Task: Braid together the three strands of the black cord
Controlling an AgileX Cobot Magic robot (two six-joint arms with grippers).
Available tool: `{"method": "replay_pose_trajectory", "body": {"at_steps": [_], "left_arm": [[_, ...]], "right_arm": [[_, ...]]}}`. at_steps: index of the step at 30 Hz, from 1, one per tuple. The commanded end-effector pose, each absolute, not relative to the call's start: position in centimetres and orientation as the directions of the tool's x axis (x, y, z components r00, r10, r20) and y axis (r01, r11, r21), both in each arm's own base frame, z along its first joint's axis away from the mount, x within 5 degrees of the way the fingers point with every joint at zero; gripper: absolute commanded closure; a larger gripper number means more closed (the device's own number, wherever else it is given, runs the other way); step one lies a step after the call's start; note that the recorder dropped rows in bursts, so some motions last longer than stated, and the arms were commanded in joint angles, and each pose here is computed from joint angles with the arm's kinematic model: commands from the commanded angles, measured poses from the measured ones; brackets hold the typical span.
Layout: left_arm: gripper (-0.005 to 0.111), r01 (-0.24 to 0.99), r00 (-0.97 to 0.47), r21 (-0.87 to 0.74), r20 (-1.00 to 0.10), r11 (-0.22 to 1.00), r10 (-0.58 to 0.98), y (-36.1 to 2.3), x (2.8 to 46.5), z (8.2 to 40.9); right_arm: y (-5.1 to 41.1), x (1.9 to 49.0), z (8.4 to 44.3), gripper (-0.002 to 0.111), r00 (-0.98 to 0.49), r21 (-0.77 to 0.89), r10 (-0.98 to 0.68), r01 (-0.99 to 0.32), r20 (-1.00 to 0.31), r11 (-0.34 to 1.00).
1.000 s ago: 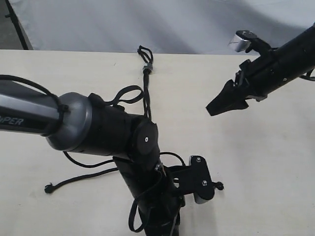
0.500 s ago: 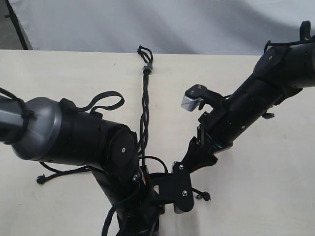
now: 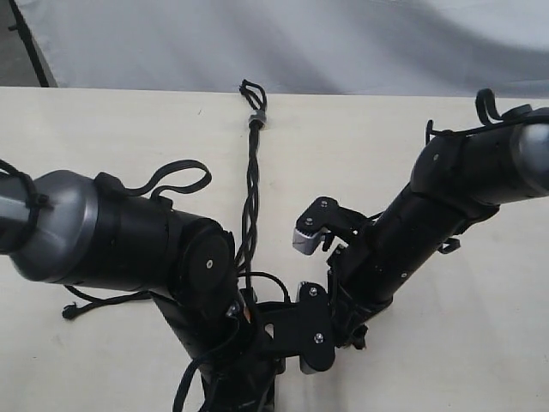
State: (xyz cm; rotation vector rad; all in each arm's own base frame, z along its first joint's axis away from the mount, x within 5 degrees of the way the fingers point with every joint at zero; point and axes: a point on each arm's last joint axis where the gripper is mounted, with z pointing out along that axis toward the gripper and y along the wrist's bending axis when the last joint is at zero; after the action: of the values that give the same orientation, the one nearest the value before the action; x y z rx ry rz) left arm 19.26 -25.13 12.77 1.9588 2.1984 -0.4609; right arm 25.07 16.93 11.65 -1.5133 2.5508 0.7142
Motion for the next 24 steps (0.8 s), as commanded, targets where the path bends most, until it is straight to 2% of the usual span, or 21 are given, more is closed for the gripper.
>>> {"method": "replay_pose_trajectory", "body": {"at_steps": [1, 3, 8, 16, 20, 24], "left_arm": [[0.105, 0.988, -0.126, -0.122, -0.318, 0.092, 0.94, -24.8, 19.2, 12.9], [0.105, 0.988, -0.126, -0.122, -0.318, 0.091, 0.94, -24.8, 19.2, 13.0], [0.105, 0.989, -0.121, -0.124, -0.334, 0.084, 0.935, -24.6, 18.8, 14.0], [0.105, 0.99, -0.141, -0.063, -0.396, 0.126, 0.908, -22.0, 16.7, 16.5], [0.105, 0.99, -0.137, -0.034, -0.437, 0.136, 0.889, -21.5, 16.3, 18.0], [0.105, 0.989, -0.147, -0.039, -0.439, 0.145, 0.887, -21.5, 16.2, 18.1]], "right_arm": [[16.4, 25.4, 11.2, 0.085, -0.504, 0.267, -0.817, -0.859, -0.281, 0.437], [16.1, 25.5, 11.1, 0.108, -0.503, 0.244, -0.825, -0.86, -0.258, 0.448], [15.9, 25.7, 11.0, 0.108, -0.497, 0.22, -0.829, -0.865, -0.256, 0.451], [15.3, 26.6, 10.8, 0.108, -0.426, 0.079, -0.871, -0.904, -0.245, 0.42], [15.2, 26.6, 10.8, 0.108, -0.419, 0.075, -0.875, -0.907, -0.242, 0.414], [15.1, 26.7, 10.8, 0.108, -0.399, 0.062, -0.887, -0.916, -0.232, 0.395]]}}
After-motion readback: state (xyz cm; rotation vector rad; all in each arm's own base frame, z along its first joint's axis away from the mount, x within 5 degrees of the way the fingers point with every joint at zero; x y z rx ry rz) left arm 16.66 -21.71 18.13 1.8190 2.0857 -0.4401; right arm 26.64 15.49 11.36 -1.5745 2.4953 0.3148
